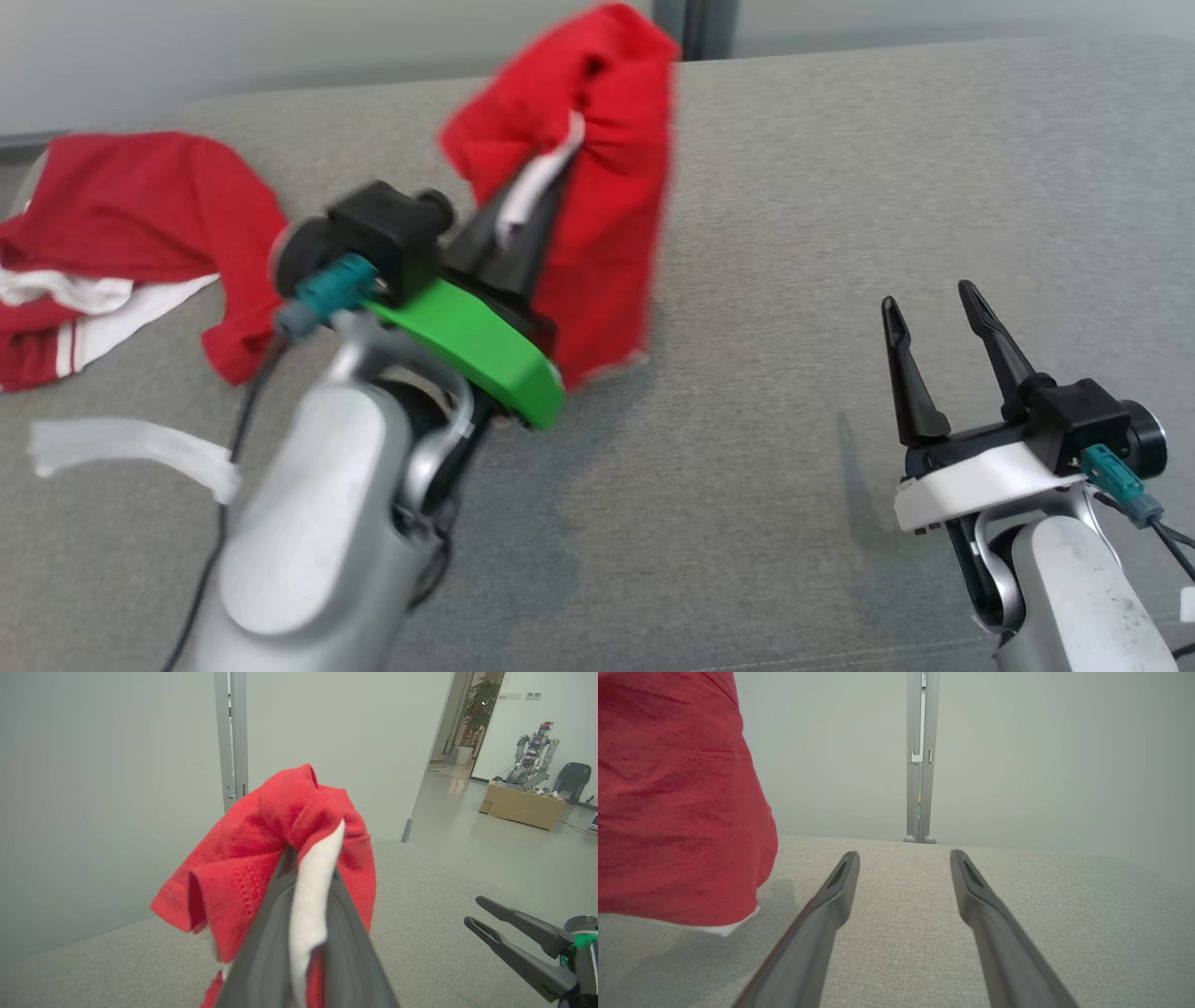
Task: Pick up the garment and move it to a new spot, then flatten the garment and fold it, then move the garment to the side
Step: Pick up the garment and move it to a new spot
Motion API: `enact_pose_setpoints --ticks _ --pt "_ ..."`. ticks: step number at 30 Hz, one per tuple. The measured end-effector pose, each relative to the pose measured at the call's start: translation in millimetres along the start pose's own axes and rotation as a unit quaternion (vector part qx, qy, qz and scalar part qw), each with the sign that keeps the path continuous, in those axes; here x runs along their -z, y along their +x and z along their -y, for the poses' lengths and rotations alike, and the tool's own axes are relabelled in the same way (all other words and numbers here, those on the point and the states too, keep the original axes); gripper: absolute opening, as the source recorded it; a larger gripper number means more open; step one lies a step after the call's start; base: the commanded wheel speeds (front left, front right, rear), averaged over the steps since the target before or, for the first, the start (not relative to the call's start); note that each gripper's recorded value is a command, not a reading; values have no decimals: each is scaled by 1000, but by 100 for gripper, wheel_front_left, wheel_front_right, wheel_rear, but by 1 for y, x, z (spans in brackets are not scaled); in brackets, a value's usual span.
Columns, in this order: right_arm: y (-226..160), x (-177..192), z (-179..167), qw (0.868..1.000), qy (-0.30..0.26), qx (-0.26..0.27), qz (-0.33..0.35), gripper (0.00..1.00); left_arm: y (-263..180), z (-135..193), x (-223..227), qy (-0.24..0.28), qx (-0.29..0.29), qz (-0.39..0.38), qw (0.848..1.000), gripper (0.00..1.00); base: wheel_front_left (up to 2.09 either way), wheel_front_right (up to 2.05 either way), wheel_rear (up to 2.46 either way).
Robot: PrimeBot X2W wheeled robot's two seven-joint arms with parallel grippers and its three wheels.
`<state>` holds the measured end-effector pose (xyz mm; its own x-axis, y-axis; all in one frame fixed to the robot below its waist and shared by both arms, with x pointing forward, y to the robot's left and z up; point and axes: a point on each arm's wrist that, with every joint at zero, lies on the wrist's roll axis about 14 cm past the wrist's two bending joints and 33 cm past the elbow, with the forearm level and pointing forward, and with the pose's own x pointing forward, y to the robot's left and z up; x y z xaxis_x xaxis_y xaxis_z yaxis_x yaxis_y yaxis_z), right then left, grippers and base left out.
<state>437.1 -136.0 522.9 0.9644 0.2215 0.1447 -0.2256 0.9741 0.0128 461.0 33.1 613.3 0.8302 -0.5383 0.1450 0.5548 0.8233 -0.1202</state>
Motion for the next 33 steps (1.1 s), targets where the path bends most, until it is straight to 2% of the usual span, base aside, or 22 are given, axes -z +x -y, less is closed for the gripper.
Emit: enact_pose_setpoints --ticks 5,9,15,20,21,22,23,24,25,33 --pt "-25 -13 27 999 -9 47 9 100 3 79 13 -50 90 -17 995 0 0 0 0" --pt "-46 -19 46 997 -15 81 11 100 4 111 45 -85 113 -57 988 0 0 0 0" --pt "-80 -23 74 990 -22 136 5 100 1 108 128 -114 78 -164 977 0 0 0 0" --pt "-104 -23 88 985 -26 171 -1 100 5 74 163 -94 20 -188 977 0 0 0 0" --pt "-110 -25 94 983 -28 182 0 100 10 58 166 -79 -4 -185 980 0 0 0 0" --pt "-113 -25 96 982 -29 186 -1 100 12 51 167 -73 -15 -185 980 7 0 0 0" --pt "-115 -24 96 982 -28 188 -2 100 12 44 169 -66 -24 -187 980 34 0 0 0" --pt "-115 -23 96 982 -28 188 -3 100 12 38 171 -62 -33 -188 980 87 0 0 0" --pt "-115 -23 95 982 -27 187 -4 100 11 30 172 -58 -45 -189 979 100 0 0 0" --pt "-105 -25 87 985 -22 173 4 100 -9 -2 171 -75 -85 -175 978 100 0 0 0"
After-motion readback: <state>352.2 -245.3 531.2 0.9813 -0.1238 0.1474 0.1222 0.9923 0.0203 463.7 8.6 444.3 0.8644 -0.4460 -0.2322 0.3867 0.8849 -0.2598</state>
